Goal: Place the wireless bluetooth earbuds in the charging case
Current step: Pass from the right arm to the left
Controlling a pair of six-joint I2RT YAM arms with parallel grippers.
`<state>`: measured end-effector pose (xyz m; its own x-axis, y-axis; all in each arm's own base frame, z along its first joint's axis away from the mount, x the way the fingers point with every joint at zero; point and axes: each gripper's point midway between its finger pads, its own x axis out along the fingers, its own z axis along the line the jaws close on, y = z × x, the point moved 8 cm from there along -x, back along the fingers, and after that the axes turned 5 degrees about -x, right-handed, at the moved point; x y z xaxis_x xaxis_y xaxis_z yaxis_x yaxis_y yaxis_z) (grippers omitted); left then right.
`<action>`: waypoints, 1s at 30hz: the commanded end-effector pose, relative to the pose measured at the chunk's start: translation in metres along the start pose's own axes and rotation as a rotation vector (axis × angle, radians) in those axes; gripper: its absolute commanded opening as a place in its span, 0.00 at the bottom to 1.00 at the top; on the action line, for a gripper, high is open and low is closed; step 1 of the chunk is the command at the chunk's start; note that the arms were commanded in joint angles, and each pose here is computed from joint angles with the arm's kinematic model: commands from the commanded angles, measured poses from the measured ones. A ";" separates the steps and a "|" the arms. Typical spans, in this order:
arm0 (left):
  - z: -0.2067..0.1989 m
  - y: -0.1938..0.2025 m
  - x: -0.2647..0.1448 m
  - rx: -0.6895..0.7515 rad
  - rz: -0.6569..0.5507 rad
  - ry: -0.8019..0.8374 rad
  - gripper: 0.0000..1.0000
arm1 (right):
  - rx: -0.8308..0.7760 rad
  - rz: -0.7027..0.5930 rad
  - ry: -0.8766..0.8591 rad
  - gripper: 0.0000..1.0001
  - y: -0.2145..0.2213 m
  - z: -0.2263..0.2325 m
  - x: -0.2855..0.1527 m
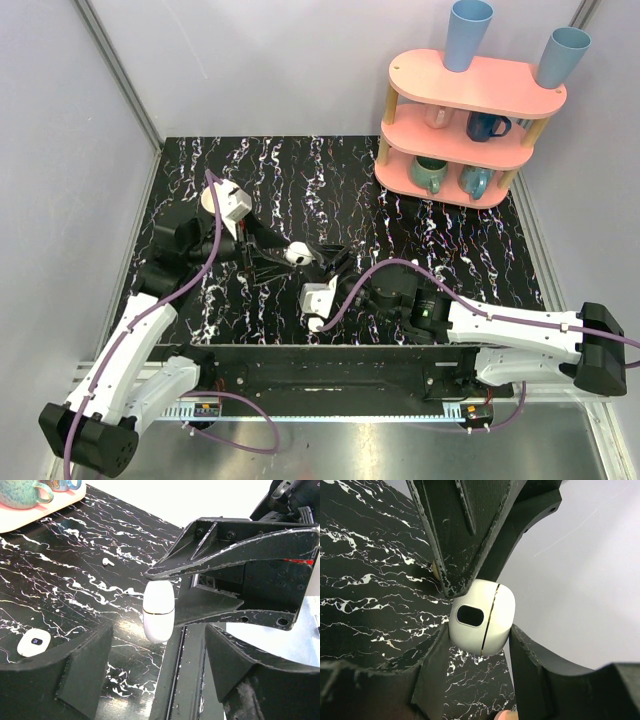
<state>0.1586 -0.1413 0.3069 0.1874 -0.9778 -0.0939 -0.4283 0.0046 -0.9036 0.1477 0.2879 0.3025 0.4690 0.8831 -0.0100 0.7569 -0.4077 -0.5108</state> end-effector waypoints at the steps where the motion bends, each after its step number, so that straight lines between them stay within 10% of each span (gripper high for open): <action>1: -0.002 -0.011 0.001 0.053 -0.038 -0.019 0.74 | 0.000 -0.052 0.048 0.16 -0.010 -0.008 0.001; 30: -0.003 -0.006 0.009 0.011 -0.043 0.050 0.51 | -0.016 -0.091 0.053 0.15 -0.016 -0.009 0.000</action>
<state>0.1612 -0.1487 0.3076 0.1880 -0.9804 -0.0596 -0.4442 -0.0307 -0.8954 0.1422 0.2924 0.3055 0.4312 0.9022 0.0111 0.7820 -0.3675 -0.5033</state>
